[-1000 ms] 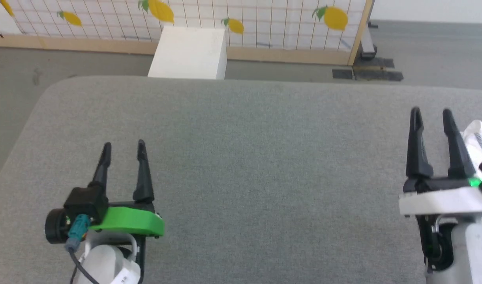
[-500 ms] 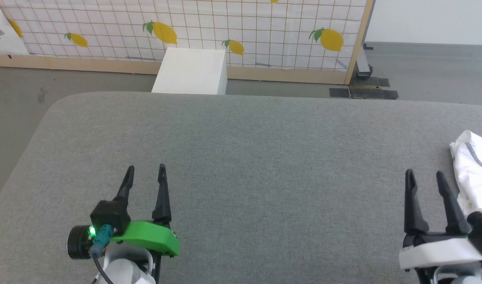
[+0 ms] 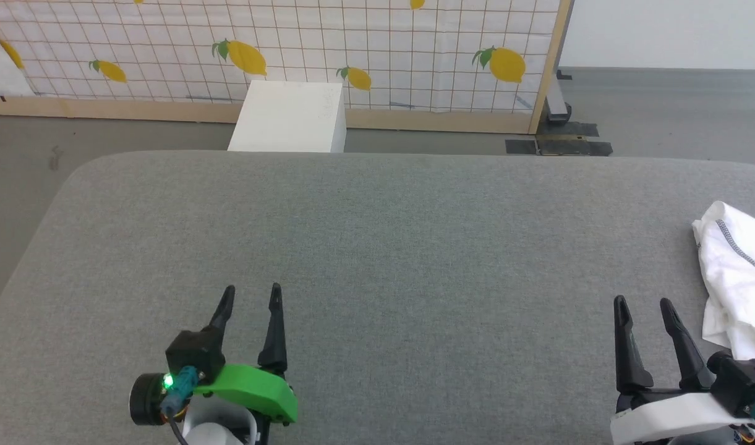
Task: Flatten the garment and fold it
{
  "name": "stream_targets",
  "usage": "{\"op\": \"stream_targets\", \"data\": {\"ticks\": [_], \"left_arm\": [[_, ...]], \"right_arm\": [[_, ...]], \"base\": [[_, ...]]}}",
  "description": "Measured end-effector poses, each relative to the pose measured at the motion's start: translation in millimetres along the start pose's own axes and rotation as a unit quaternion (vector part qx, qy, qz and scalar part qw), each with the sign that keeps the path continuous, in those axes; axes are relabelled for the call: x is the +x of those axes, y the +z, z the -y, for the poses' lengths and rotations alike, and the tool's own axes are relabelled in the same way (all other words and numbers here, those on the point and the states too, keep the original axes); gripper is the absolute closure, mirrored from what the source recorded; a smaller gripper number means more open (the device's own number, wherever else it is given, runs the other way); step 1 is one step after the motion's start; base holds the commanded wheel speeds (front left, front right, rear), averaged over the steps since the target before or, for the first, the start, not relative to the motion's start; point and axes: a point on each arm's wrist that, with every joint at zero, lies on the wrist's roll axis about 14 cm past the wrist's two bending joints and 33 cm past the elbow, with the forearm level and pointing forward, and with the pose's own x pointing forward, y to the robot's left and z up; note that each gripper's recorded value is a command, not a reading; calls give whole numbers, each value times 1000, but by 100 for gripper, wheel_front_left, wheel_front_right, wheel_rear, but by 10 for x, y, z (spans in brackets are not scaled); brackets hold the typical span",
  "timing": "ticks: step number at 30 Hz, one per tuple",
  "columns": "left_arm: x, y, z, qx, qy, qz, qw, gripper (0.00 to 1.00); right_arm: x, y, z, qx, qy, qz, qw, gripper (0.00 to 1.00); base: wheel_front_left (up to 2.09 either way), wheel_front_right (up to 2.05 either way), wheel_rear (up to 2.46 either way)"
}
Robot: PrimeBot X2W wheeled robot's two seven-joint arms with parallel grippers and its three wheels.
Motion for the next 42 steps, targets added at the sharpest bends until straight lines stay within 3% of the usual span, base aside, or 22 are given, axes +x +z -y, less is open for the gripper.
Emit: {"op": "stream_targets", "data": {"ticks": [7,8,42], "left_arm": [[-4,-29,16,1,-1,-5,1000,0],[-3,-30,18,1,-1,-5,1000,100],[18,28,-46,20,6,-12,1000,100]], "right_arm": [[-17,4,22,2,-4,1,1000,0],[-17,4,24,2,-4,0,1000,100],[14,-46,-66,-20,13,-24,999,100]], "base": [[0,0,0],[0,0,0],[0,0,0]]}}
